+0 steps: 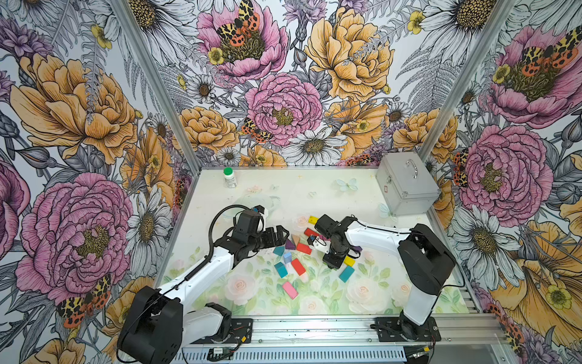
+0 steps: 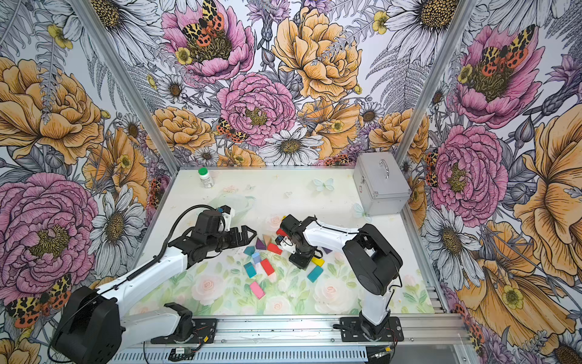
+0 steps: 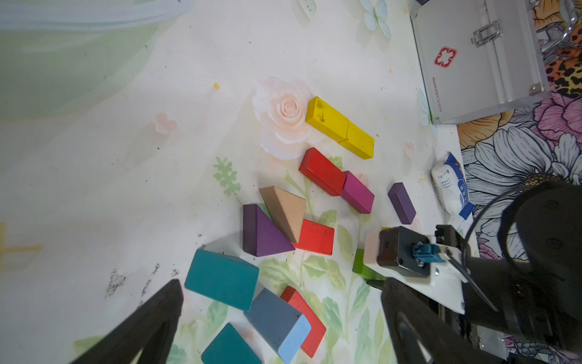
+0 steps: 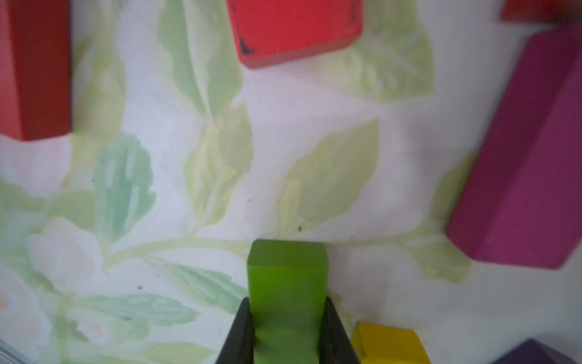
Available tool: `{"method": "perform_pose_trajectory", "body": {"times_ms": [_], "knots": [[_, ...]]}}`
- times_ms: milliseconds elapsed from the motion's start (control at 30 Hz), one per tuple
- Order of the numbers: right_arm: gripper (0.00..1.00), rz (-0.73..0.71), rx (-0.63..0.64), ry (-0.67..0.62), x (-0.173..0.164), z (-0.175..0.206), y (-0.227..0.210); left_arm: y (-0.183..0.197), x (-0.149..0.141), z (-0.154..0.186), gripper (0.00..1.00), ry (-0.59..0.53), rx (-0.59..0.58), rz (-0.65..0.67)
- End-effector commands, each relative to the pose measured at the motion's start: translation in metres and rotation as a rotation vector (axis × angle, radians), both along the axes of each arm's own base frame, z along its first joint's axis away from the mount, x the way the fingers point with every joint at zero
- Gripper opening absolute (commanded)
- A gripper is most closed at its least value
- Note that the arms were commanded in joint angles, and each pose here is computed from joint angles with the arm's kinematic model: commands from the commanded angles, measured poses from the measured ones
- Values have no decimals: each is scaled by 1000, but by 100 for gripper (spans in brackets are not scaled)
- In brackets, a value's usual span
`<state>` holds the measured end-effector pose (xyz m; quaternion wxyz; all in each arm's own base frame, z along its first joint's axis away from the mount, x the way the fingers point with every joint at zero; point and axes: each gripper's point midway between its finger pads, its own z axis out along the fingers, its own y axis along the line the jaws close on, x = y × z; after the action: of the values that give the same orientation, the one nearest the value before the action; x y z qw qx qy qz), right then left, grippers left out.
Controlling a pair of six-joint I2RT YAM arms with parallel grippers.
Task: Assemble a piece of candy with building blocks
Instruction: Assemble the building blocks at the center of the board.
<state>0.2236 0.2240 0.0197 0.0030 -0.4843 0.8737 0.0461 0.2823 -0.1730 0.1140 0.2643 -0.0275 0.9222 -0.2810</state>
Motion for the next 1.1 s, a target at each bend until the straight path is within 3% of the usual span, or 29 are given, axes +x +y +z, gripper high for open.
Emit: {"method": "perform_pose_trajectory", "body": {"times_ms": [0, 267, 1067], "knots": [[13, 12, -10, -27, 11, 2, 5, -5, 6, 13, 99, -41, -28, -27], [13, 70, -2, -97, 55, 1, 36, -7, 7, 18, 99, -55, -37, -27], [14, 39, -19, -101, 97, -9, 19, -11, 14, 22, 99, -59, -37, -32]]}}
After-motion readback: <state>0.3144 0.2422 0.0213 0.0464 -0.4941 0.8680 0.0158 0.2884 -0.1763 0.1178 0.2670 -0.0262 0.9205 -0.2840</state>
